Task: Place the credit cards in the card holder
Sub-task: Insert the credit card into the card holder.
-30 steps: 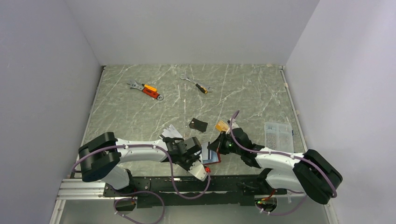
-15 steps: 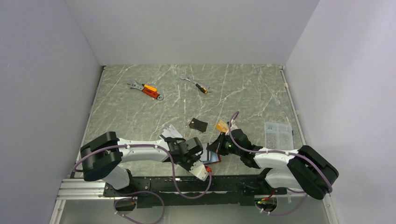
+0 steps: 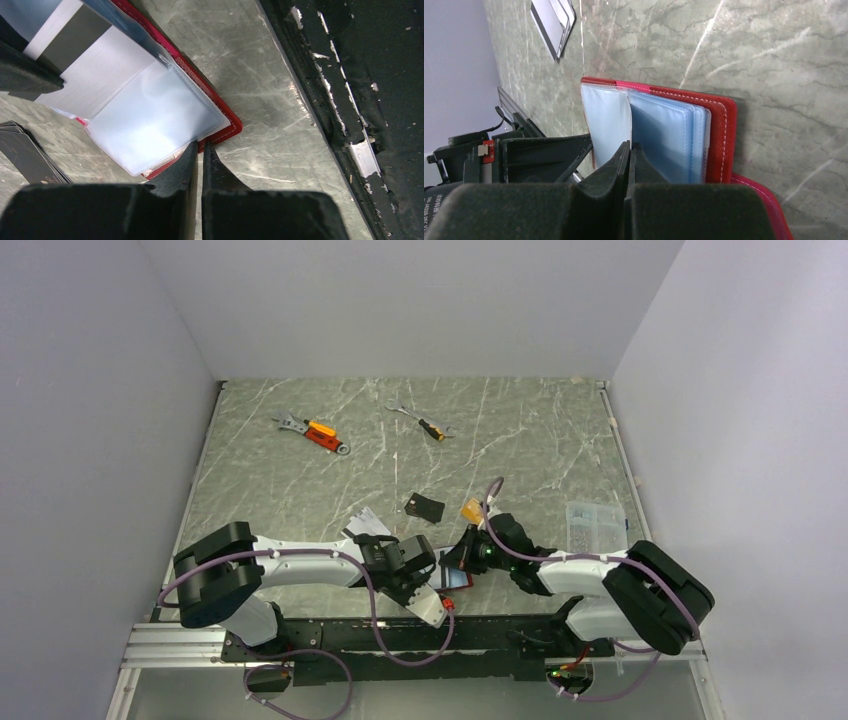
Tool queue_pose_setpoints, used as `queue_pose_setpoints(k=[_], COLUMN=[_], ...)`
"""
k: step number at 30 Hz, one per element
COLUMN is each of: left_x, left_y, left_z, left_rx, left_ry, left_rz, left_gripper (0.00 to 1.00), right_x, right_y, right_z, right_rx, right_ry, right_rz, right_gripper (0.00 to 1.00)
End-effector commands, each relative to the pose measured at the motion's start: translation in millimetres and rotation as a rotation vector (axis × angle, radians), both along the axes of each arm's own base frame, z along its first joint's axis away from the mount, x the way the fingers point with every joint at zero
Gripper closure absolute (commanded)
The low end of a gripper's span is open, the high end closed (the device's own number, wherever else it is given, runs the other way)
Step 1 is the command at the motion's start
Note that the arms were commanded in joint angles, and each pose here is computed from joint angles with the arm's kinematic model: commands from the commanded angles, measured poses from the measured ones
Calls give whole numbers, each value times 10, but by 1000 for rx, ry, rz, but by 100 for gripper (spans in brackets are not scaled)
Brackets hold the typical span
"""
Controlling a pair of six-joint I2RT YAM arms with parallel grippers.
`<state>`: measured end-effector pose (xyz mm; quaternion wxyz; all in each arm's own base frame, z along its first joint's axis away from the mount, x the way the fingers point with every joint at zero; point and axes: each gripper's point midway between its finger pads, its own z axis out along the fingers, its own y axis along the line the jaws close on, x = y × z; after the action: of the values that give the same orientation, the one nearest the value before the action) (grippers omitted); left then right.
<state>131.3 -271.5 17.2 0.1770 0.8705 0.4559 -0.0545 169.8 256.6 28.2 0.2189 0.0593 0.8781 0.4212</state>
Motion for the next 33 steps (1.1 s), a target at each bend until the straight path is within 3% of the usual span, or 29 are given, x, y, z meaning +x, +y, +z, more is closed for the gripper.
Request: queue_pose_setpoints(k=[1, 14, 33], left_x=[-8, 9, 47], left_y=[71, 92, 78], left_z=[-159, -193, -193], left_rx=[48, 67, 66], left_ry=[11, 5, -10], left_rz=[18, 18, 26], left_gripper=[94, 100, 100], right_x=[-21, -90, -172], right_y=[-52, -1, -123], right_z=[-119, -176, -194], right_rx=[-96, -129, -166], right_ry=[46, 67, 89], right_rz=[24, 116, 134], right_gripper=[100, 100, 100])
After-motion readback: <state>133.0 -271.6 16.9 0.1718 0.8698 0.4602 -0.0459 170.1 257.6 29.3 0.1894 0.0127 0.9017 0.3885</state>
